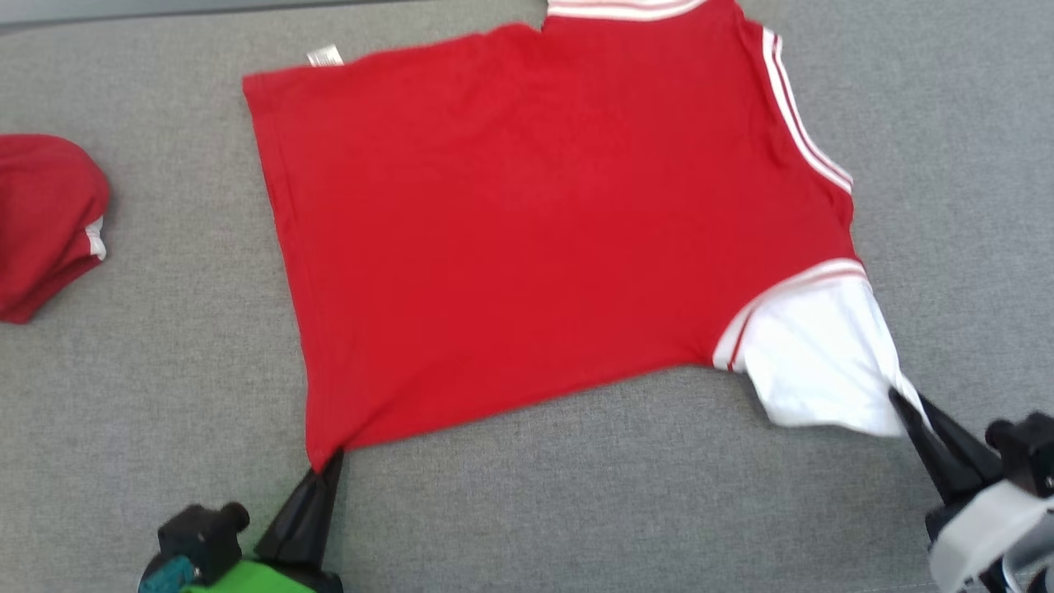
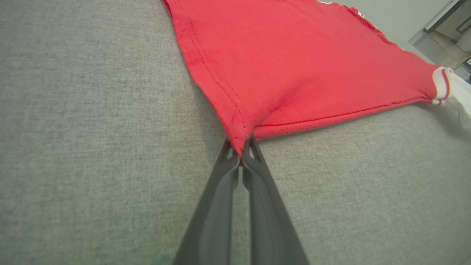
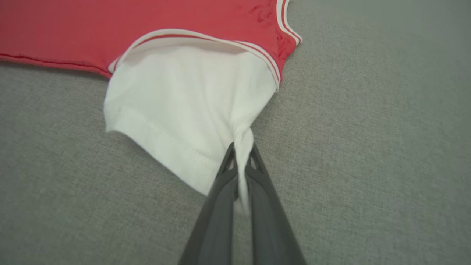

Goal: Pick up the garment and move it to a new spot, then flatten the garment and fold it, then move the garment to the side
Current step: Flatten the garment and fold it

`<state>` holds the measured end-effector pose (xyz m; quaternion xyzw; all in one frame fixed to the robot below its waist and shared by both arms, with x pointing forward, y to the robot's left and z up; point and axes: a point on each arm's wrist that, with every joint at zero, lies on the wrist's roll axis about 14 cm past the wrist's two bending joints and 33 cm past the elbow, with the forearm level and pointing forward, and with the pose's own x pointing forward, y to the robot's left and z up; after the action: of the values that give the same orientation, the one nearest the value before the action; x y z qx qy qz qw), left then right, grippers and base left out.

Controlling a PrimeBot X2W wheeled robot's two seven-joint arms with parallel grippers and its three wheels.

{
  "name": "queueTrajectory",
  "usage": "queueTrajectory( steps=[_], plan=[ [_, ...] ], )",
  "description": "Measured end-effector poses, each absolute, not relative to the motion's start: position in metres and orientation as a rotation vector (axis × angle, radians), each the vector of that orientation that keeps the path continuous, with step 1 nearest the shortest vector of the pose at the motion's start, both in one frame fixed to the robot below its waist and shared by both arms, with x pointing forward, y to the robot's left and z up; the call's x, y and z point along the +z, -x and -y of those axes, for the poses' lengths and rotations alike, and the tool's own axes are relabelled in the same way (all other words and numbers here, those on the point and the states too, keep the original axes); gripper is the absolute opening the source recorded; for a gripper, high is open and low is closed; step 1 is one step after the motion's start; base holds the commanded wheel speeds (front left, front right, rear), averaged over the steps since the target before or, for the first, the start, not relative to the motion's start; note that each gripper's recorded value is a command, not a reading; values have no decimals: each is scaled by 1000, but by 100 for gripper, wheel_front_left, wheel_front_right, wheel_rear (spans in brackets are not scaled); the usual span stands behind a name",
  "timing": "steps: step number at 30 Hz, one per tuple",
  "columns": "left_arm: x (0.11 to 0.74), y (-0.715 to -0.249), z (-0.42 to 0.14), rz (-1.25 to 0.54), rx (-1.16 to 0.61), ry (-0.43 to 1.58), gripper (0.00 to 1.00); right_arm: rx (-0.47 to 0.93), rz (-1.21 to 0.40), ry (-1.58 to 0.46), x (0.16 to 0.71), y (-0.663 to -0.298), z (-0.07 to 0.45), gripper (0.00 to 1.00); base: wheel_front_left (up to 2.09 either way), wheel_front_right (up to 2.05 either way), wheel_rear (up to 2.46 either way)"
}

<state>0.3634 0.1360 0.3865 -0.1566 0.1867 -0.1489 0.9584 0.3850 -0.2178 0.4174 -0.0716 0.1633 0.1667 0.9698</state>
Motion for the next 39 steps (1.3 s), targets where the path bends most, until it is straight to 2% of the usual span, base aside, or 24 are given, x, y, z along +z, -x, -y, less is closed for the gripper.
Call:
queueTrajectory(
  steps=[5, 9, 14, 19, 28, 39],
  plan=[
    [396, -317, -136, -398, -249, 372, 0, 281, -396, 94, 419, -327, 233, 0, 0, 0, 0],
    [399, -292, -124, -449, -272, 401, 0, 259, -391, 70, 429, -314, 234, 0, 0, 0, 0],
    [410, -291, -115, -468, -310, 402, 0, 266, -407, 67, 437, -313, 232, 0, 0, 0, 0],
    [429, -302, -107, -484, -367, 415, 0, 336, -427, 78, 451, -331, 216, 0, 0, 0, 0],
    [451, -349, -117, -512, -457, 339, 0, 443, -465, 212, 469, -392, 208, 0, 0, 0, 0],
    [434, -377, -129, -662, -452, 358, 0, 545, -456, 298, 480, -458, 179, 0, 0, 0, 0]
  ],
)
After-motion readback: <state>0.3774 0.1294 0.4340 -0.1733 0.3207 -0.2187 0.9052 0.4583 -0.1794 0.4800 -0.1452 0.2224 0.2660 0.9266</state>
